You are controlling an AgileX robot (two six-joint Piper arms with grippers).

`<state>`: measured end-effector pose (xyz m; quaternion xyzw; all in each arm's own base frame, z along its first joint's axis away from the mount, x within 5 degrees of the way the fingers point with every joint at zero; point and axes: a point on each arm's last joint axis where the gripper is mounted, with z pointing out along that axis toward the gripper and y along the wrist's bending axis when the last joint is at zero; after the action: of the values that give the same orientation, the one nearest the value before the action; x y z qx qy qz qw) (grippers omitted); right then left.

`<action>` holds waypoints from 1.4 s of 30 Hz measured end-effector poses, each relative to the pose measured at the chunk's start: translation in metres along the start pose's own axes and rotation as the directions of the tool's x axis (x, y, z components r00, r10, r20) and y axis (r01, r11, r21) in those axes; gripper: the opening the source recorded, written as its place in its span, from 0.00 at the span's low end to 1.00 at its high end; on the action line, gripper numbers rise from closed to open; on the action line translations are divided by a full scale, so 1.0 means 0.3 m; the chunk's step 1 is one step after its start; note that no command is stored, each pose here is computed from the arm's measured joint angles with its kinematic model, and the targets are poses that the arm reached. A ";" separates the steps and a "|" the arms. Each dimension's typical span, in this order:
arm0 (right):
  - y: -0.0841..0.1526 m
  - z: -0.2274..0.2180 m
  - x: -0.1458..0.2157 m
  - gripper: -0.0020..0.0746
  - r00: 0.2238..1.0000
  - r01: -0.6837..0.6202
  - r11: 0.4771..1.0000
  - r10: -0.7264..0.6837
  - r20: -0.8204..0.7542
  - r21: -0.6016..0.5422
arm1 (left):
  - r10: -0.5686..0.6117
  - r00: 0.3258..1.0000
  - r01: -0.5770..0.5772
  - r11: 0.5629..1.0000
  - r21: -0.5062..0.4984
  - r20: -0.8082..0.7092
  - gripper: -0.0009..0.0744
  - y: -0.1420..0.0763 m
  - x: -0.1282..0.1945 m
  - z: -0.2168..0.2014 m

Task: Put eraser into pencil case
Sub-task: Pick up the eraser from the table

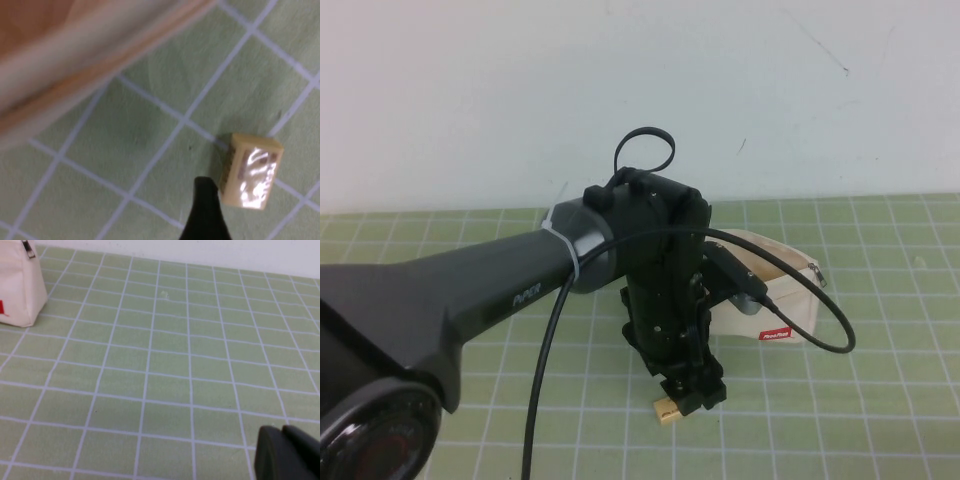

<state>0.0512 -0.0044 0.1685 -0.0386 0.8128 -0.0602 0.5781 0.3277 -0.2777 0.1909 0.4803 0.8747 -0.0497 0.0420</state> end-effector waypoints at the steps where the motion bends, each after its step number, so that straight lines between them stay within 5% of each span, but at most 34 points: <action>1: 0.000 0.000 0.000 0.03 1.000 0.000 1.000 0.000 0.000 0.000 | 0.017 1.000 -0.017 1.000 0.000 0.007 0.61 0.000 -0.002 0.000; 23: 0.000 0.000 0.000 0.03 1.000 0.000 1.000 0.000 0.000 0.000 | 0.099 0.995 -0.099 0.995 0.024 -0.029 0.46 0.007 -0.008 0.084; 30: 0.000 0.000 0.000 0.03 1.000 0.000 1.000 0.000 0.000 0.000 | 0.095 0.994 -0.093 0.995 0.035 -0.052 0.25 0.006 -0.003 0.099; 42: 0.000 0.000 0.000 0.03 1.000 0.000 1.000 0.000 0.000 0.000 | 0.096 0.995 -0.096 0.995 0.010 -0.032 0.25 0.018 -0.051 0.000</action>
<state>0.0512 -0.0044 0.1685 -0.0386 0.8128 -0.0602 0.5781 0.3403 -0.2876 0.1924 0.5226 0.8510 -0.0436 0.0281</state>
